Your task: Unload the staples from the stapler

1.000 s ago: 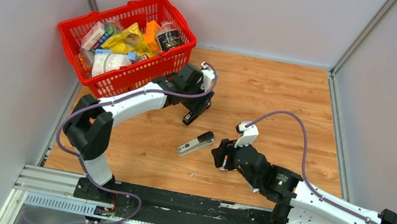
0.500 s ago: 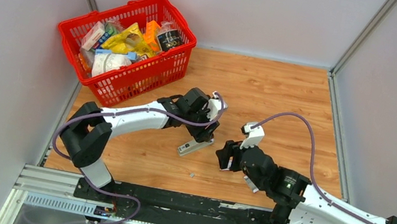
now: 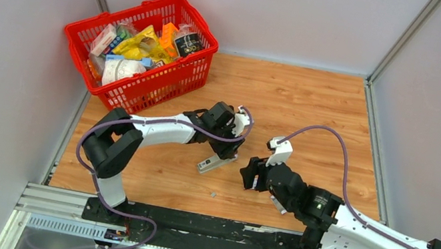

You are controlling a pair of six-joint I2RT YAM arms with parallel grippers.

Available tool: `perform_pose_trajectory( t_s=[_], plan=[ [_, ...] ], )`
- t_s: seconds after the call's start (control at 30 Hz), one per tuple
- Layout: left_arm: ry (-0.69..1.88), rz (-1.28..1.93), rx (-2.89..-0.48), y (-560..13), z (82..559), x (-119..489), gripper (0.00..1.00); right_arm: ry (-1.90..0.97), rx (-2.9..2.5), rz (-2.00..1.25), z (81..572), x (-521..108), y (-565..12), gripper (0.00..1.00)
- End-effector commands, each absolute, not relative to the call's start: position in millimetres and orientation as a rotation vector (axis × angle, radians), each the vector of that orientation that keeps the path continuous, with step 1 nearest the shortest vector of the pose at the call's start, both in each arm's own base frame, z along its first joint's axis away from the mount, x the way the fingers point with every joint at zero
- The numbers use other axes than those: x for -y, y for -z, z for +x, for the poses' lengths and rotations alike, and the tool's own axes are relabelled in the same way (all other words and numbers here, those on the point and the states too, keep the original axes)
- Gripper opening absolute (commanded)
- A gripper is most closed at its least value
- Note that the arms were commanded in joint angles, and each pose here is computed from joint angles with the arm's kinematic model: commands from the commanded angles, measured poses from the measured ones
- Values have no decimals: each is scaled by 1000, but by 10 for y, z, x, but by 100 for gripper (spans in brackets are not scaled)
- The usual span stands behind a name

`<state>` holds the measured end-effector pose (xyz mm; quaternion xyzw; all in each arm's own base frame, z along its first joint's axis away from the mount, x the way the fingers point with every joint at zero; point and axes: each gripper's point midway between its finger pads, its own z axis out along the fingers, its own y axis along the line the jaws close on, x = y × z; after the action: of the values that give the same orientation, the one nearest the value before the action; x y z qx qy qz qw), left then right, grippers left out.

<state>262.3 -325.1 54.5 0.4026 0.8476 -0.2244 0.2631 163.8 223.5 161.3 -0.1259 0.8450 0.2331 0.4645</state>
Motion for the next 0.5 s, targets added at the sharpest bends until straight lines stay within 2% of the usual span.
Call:
perform_pose_trajectory(
  t_s=[0.0,0.3,0.33,0.37,0.47],
  plan=[
    [603,1089,-2247,-547,2665,3305,59,-582,-2064,-285,1664,-2256,-1636,67],
    [570,1069,-2253,-534,2679,3273,31,-584,-2075,-287,1666,-2286,-1594,66],
    [573,1068,-2250,-539,2673,3277,25,-582,-2077,-284,1667,-2284,-1584,66],
    [567,1066,-2248,-544,2674,3272,0,-585,-2075,-285,1665,-2284,-1591,66],
    [548,1060,-2240,-589,2672,3248,0,-578,-2071,-278,1674,-2268,-1596,66]
  ],
)
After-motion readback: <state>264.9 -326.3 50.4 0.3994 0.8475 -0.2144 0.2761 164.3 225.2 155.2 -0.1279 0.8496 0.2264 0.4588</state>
